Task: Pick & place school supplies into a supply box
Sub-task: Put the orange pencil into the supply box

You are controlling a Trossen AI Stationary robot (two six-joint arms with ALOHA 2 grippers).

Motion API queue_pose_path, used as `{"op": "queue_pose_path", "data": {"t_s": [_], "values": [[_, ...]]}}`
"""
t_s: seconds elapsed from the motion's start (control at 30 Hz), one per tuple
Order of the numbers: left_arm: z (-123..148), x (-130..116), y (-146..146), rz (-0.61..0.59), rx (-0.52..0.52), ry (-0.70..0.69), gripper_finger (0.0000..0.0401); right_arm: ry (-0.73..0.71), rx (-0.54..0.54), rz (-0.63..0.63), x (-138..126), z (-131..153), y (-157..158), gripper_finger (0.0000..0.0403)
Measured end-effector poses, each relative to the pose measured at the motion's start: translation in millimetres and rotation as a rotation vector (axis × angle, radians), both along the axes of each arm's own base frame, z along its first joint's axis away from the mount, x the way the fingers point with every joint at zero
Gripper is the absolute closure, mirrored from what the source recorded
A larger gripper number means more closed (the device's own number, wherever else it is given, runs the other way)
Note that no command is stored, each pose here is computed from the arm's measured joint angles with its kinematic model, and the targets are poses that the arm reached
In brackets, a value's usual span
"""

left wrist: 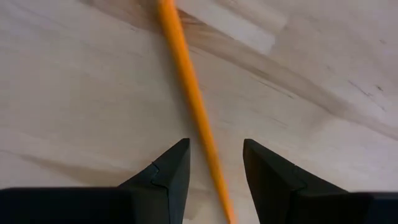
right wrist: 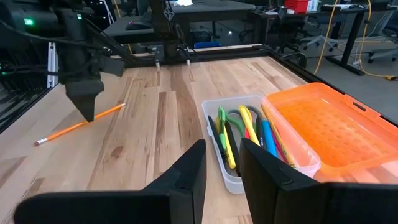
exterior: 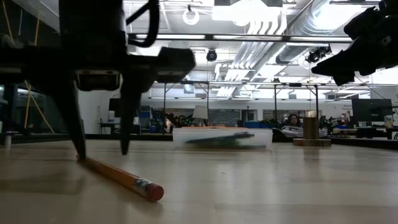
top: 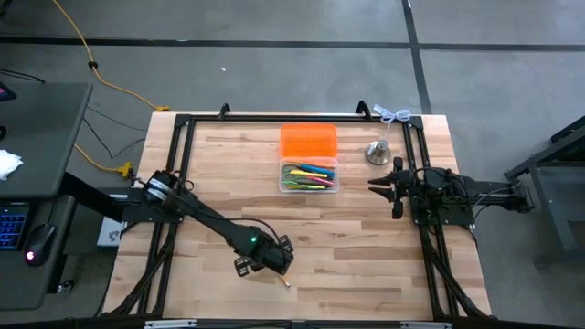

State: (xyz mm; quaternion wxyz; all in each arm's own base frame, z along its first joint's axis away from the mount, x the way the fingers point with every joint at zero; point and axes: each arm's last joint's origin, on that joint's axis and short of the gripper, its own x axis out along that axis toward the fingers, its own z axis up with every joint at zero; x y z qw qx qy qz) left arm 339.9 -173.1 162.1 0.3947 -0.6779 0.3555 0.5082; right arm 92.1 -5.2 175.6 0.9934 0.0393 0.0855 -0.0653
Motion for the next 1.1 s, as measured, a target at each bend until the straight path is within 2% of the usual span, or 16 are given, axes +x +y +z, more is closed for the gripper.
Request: {"op": "queue_pose_path", "data": {"t_s": [0.5,0.93,1.1], "values": [[-17,4,0,-0.01,-0.039,0.069,0.0229,0.011,-0.007,0.003,0,-1,0,0.0329],[-21,2,1,-0.021,-0.002,0.093,0.0336,0.014,-0.007,0.003,0,-1,0,0.0329],[-21,2,2,-0.031,0.022,0.083,0.0362,0.018,-0.007,0.002,0,-1,0,0.0329]]}}
